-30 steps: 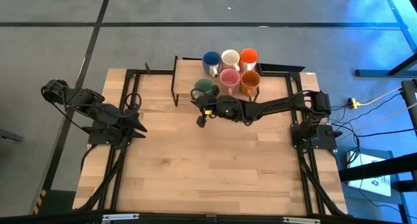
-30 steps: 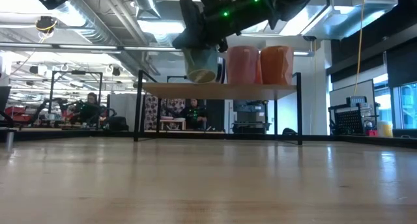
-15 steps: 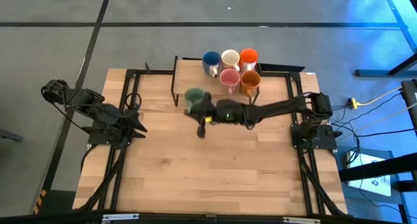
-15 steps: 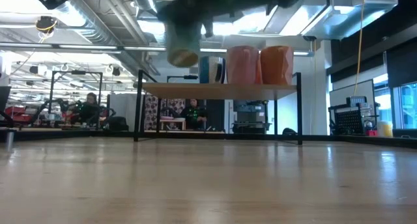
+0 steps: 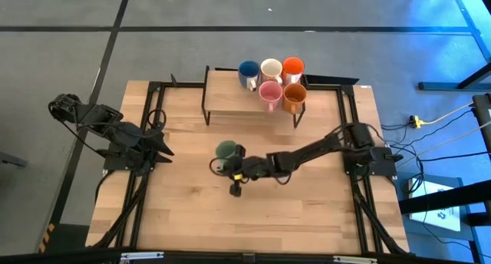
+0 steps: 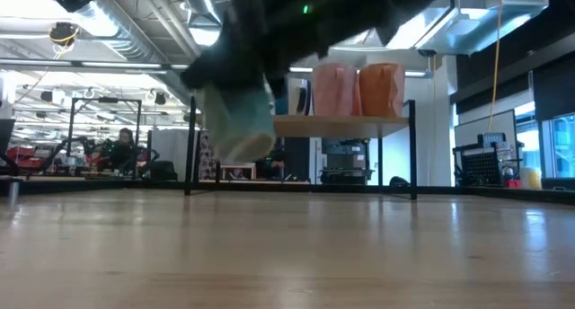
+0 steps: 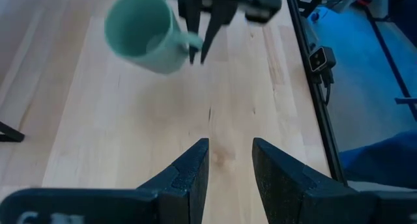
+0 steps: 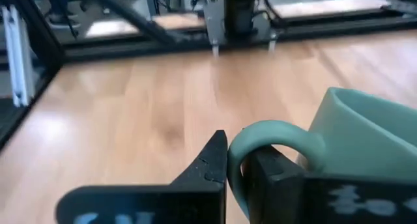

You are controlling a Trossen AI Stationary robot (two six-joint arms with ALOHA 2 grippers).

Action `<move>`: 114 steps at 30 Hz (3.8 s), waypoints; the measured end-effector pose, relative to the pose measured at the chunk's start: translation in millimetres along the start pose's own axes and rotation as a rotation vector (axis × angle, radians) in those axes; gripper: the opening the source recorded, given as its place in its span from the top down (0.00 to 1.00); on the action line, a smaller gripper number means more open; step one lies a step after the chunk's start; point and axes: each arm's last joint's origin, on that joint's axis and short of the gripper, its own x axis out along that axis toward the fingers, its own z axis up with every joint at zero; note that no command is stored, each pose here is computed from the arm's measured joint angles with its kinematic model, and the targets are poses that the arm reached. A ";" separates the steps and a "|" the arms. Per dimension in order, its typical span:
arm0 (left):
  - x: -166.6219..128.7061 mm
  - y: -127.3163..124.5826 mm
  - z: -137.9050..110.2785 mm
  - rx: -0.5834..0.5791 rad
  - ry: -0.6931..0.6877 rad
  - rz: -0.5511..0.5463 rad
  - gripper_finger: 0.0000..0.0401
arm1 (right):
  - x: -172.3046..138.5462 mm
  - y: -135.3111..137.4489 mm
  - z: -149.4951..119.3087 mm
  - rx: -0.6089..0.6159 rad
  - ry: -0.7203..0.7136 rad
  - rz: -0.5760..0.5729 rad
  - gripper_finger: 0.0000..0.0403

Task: Place coffee mugs
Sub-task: Put the green mug on the shelf

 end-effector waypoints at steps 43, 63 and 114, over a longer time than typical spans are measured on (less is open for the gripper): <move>29.6 -10.9 12.8 0.006 0.052 0.030 0.72 | 9.8 16.4 -56.5 0.040 0.243 -0.113 0.69; 29.5 -11.1 13.3 0.007 0.047 0.027 0.72 | -27.9 6.6 -41.5 0.226 0.453 -0.264 0.69; 52.6 -17.5 20.2 0.041 0.082 0.066 0.72 | -34.2 64.9 -31.5 0.696 0.332 -0.445 0.55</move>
